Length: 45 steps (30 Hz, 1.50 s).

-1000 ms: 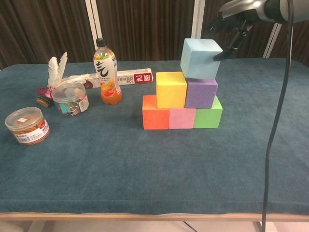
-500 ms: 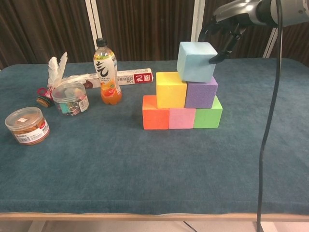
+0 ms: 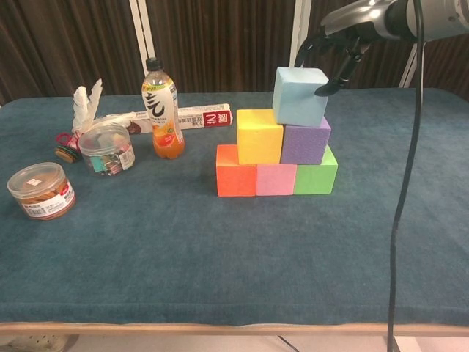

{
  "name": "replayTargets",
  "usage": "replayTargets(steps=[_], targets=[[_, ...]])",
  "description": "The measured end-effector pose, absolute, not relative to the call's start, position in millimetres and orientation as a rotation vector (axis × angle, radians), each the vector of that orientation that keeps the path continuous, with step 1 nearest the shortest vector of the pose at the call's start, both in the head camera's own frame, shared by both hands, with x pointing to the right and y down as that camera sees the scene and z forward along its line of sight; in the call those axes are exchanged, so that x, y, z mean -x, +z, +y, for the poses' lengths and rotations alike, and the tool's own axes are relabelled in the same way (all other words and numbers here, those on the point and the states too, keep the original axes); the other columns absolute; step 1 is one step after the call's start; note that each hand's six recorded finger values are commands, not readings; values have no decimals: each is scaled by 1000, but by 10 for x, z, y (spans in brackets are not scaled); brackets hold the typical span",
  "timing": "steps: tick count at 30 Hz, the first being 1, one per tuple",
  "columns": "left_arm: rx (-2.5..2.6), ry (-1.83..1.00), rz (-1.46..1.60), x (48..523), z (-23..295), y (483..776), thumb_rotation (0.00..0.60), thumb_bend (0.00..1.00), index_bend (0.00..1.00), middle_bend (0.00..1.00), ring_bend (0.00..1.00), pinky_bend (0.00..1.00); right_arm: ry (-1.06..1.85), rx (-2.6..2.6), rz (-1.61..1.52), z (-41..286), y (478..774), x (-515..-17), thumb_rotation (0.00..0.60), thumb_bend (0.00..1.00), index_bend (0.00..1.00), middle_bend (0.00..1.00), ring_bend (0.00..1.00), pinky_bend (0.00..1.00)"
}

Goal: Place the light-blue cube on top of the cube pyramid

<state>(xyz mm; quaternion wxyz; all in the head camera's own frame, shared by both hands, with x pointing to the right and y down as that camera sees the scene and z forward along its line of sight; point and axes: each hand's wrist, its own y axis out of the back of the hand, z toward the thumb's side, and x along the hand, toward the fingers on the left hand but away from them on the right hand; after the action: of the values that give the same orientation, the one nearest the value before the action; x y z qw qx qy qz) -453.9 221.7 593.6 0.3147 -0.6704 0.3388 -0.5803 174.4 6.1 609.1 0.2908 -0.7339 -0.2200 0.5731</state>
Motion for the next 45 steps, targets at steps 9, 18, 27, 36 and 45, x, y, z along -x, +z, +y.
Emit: replayTargets(steps=[9, 18, 27, 36, 45], targets=[[1767, -1525, 900, 4543, 2215, 5926, 600, 66, 0, 9, 0, 106, 1529, 1958, -576, 75, 6092, -1739, 600, 273, 181, 15, 0, 0], [1765, -1525, 905, 4553, 2212, 5920, 600, 66, 0, 9, 0, 106, 1536, 1947, -568, 80, 6136, -1715, 600, 273, 187, 13, 0, 0], [1765, -1527, 907, 4558, 2210, 5920, 600, 66, 0, 9, 0, 106, 1533, 1939, -579, 68, 6157, -1680, 600, 273, 327, 11, 0, 0], [1766, -1525, 909, 4559, 2216, 5914, 600, 66, 0, 9, 0, 106, 1521, 1933, -600, 65, 6138, -1645, 600, 274, 384, 10, 0, 0], [1765, -1526, 915, 4563, 2215, 5912, 600, 65, 0, 9, 0, 106, 1501, 1940, -598, 66, 6119, -1615, 600, 274, 383, 10, 0, 0]])
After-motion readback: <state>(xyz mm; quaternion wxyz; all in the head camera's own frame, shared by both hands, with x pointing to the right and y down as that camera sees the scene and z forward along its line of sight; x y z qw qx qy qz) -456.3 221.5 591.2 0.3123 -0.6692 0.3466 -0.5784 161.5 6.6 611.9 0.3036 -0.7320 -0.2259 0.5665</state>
